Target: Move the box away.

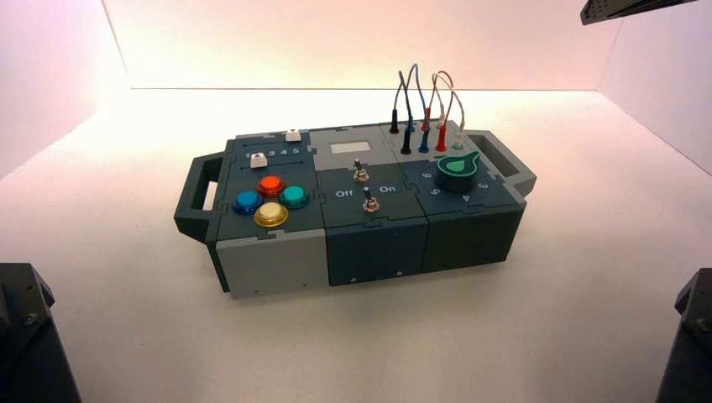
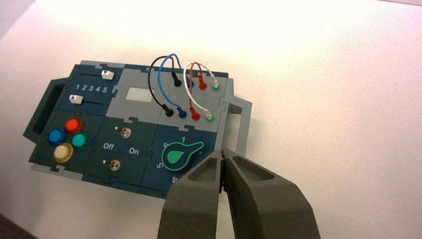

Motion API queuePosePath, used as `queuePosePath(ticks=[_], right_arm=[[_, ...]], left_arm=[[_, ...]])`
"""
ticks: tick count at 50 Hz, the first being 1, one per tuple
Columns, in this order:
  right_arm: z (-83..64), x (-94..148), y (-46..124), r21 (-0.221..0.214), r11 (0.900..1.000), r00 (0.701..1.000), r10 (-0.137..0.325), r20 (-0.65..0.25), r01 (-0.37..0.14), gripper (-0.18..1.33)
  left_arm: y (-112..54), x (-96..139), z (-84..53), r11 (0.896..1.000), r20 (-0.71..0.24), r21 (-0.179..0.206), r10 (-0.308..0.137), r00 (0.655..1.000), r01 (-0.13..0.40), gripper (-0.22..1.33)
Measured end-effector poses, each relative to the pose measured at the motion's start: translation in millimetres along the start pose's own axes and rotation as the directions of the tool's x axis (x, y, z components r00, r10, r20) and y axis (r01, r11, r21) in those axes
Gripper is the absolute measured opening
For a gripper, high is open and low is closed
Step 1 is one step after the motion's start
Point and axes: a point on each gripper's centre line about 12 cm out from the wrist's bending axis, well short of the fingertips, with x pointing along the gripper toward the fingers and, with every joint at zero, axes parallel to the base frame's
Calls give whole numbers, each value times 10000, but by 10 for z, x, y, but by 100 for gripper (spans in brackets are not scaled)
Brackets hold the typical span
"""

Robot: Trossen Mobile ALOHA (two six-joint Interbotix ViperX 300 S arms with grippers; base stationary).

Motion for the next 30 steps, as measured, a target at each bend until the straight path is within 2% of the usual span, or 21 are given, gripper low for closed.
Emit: queuePosePath(ticks=[21,27,30], right_arm=[[0,0,1,27,10000,10000,9,0,-9,-14],[-8,12,0,31,10000,9999,2,-107,-2,-14],[-34,40,0,64,10000,9988,0,-490,3,-14]], left_arm=[[2,0,-5,10000,-45,-22,12,10000,-12,-16],[2,17,-38,10000,-365,-58,2,9993,-4,-16],[2,58,-70,9999,-822,-165,-6,9966,-8,-16]])
